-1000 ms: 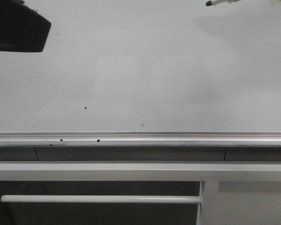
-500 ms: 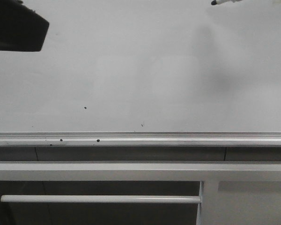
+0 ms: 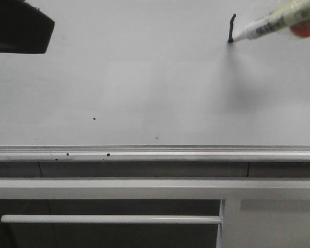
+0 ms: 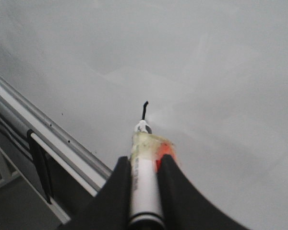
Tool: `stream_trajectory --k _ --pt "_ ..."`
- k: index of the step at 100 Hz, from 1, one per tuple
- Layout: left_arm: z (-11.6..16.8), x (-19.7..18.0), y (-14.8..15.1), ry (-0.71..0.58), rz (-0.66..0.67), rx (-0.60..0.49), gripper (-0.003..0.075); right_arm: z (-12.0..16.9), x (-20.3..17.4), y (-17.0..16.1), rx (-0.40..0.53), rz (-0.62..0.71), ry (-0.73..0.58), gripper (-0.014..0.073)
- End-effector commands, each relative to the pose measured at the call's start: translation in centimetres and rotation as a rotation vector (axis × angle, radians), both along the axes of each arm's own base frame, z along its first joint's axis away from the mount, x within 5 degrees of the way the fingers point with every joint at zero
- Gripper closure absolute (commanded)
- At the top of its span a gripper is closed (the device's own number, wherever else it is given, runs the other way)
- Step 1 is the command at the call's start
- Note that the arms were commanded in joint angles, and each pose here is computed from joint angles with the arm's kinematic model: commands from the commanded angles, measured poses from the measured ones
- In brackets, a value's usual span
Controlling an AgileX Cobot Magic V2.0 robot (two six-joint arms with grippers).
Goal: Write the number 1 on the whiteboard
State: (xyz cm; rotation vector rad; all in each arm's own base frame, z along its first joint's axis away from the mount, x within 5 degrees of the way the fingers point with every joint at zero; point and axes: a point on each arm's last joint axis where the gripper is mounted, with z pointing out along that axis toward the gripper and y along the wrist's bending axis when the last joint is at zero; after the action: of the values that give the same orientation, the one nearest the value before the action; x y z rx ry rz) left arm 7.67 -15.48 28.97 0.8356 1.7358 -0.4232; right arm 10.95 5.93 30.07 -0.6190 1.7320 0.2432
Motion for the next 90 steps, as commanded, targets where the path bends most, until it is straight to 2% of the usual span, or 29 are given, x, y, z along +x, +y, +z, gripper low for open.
stream_trajectory --k 1,35,60,82,90 --pt "1.1 0.0 -0.2 -0.048 -0.006 -0.027 0.0741 0.8 0.6 0.0 0.025 -0.031 -0.06 0.0647" --pt "1.2 0.1 -0.2 -0.059 -0.007 -0.025 0.0741 -0.5 1.9 0.6 -0.004 -0.031 0.028 0.0647" --pt "1.2 0.1 -0.2 -0.064 -0.009 -0.025 0.0741 -0.7 2.0 0.7 -0.006 -0.031 0.039 0.0647" --pt "1.2 0.0 -0.3 -0.066 -0.02 -0.025 0.074 -0.7 0.8 1.1 0.036 0.033 0.2 0.0648" --pt "1.4 -0.5 -0.8 -0.098 -0.108 -0.024 0.0738 -0.2 0.2 1.3 0.035 0.075 0.248 0.0648"
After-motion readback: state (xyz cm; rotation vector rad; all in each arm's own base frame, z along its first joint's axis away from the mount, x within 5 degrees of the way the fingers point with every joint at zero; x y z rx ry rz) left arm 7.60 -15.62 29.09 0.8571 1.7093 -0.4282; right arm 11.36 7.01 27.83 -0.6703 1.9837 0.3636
